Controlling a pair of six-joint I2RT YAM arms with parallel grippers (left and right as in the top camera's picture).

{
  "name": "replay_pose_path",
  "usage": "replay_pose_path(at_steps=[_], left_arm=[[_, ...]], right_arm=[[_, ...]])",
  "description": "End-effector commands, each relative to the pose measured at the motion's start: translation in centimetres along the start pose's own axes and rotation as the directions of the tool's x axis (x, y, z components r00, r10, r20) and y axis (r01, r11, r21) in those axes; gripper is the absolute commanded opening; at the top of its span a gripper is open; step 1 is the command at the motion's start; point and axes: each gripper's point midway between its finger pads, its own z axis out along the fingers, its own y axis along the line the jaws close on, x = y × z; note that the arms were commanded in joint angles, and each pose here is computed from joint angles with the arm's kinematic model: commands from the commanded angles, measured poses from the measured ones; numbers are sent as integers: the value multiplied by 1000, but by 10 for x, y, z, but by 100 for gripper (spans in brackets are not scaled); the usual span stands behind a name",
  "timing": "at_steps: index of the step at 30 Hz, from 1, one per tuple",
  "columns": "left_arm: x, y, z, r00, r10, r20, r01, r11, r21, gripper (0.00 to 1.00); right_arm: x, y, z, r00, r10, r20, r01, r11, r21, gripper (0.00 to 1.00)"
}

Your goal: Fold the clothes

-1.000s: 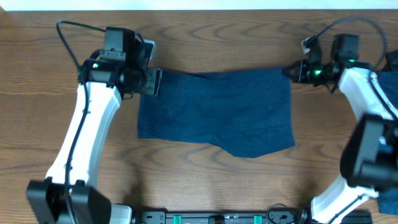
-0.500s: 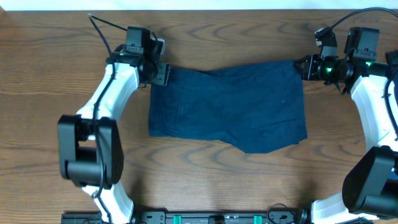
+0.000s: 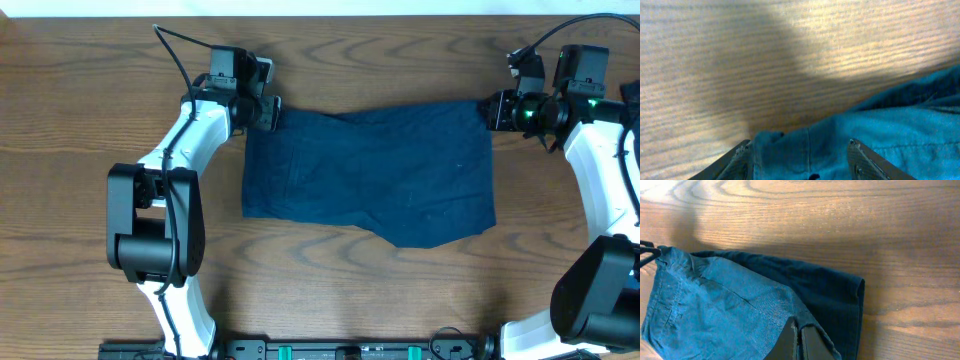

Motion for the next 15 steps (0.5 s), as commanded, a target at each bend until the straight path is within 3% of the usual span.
replay_pose_path(at_steps=[1,10,15], left_arm=[[1,5,1,1000,-16,3,16,1000,-11,61],[19,8,22,998,-36,-54,36,999,-4,59],[18,3,22,998,-36,-53,37,999,29,28]], right_arm=[[5,-2,3,1000,-11,-14,11,1000,9,1],[8,-3,4,1000,-9,-19,9,1000,11,1],[8,-4,4,1000,-9,-20,9,1000,16,1]])
